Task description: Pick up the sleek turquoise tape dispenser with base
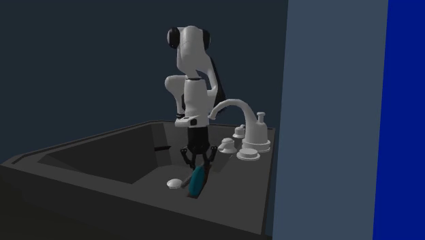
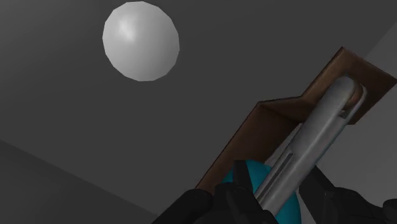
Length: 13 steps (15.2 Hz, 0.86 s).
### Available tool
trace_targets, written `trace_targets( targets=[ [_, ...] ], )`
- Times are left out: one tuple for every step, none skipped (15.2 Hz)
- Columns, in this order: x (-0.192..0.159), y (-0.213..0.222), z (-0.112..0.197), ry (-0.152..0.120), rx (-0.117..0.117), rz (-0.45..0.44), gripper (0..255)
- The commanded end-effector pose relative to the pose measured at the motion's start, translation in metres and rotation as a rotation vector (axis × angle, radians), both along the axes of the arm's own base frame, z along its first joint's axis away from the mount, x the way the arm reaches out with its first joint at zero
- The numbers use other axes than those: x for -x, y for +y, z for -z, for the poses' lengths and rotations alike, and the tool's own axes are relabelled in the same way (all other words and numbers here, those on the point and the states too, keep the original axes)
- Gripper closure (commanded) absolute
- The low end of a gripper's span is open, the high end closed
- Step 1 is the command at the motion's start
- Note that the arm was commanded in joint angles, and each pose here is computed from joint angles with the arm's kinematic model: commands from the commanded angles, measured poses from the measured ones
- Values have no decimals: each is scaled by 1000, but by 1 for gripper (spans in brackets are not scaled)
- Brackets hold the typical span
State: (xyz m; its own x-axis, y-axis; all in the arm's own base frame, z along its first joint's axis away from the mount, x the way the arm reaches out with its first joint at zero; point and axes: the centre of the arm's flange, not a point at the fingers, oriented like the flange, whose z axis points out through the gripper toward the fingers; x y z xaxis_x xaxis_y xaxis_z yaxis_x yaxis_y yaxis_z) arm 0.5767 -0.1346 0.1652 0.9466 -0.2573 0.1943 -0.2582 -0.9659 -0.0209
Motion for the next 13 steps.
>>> trace_targets(
  targets=[
    [0,0,-11,0,0,0,255],
    [0,0,-16,0,0,0,255],
    [0,0,-22,0,0,0,255],
    [0,0,-27,0,0,0,255],
    [0,0,-32,0,0,0,255],
    [0,0,-37,0,0,0,255],
    [0,0,-43,0,0,0,255],
    [0,0,-48,0,0,0,255],
    [0,0,-53,0,0,0,255],
    [0,0,-59,0,0,0,255],
    [0,0,-64,0,0,0,255],
    [0,0,-65,0,0,0,255],
    [0,0,-65,0,0,0,255]
  ],
)
